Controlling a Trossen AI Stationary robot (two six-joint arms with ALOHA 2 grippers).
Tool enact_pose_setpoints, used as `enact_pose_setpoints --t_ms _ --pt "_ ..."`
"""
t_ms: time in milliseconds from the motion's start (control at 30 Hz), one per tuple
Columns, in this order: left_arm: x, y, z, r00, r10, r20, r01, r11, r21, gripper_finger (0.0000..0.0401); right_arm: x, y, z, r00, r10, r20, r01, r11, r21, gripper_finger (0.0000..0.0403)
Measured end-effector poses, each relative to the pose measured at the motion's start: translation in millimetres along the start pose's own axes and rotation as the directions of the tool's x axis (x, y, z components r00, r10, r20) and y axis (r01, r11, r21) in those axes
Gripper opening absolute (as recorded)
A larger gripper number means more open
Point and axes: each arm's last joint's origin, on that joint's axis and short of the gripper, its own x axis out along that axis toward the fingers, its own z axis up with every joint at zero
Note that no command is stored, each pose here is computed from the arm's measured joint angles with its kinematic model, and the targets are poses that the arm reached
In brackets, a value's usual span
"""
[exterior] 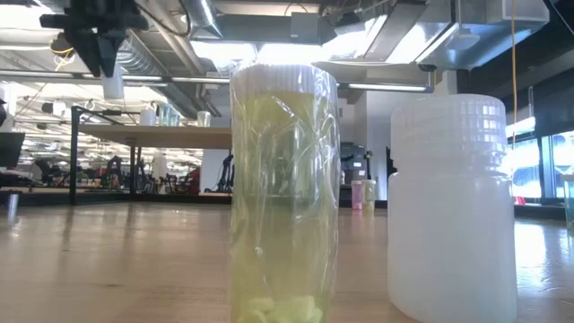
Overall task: Pick and place medicine bottles onto shelf by color
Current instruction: Put the top white pill bottle aligned with the other white pill bottle on the shelf
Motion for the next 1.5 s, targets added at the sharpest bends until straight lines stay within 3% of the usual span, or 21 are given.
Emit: enact_pose_setpoints --t_ms 833,1300,1500 --pt "35 -3 17 1.000 0.025 -0.011 -0.025 0.999 -0.022 0.0112 0 0 0 1.000 -0.002 0.000 0.002 1.000 -0.001 0.0186" --pt "35 -3 17 1.000 0.023 -0.012 -0.023 1.000 -0.004 0.0111 1 -1 0 1.000 -0.004 0.000 0.004 1.000 0.001 0.0186" --pt "26 5 10 0.999 -0.040 0.002 0.040 0.999 -0.014 0.0113 0 -3 1 0.999 -0.045 0.007 0.045 0.999 0.001 0.0186"
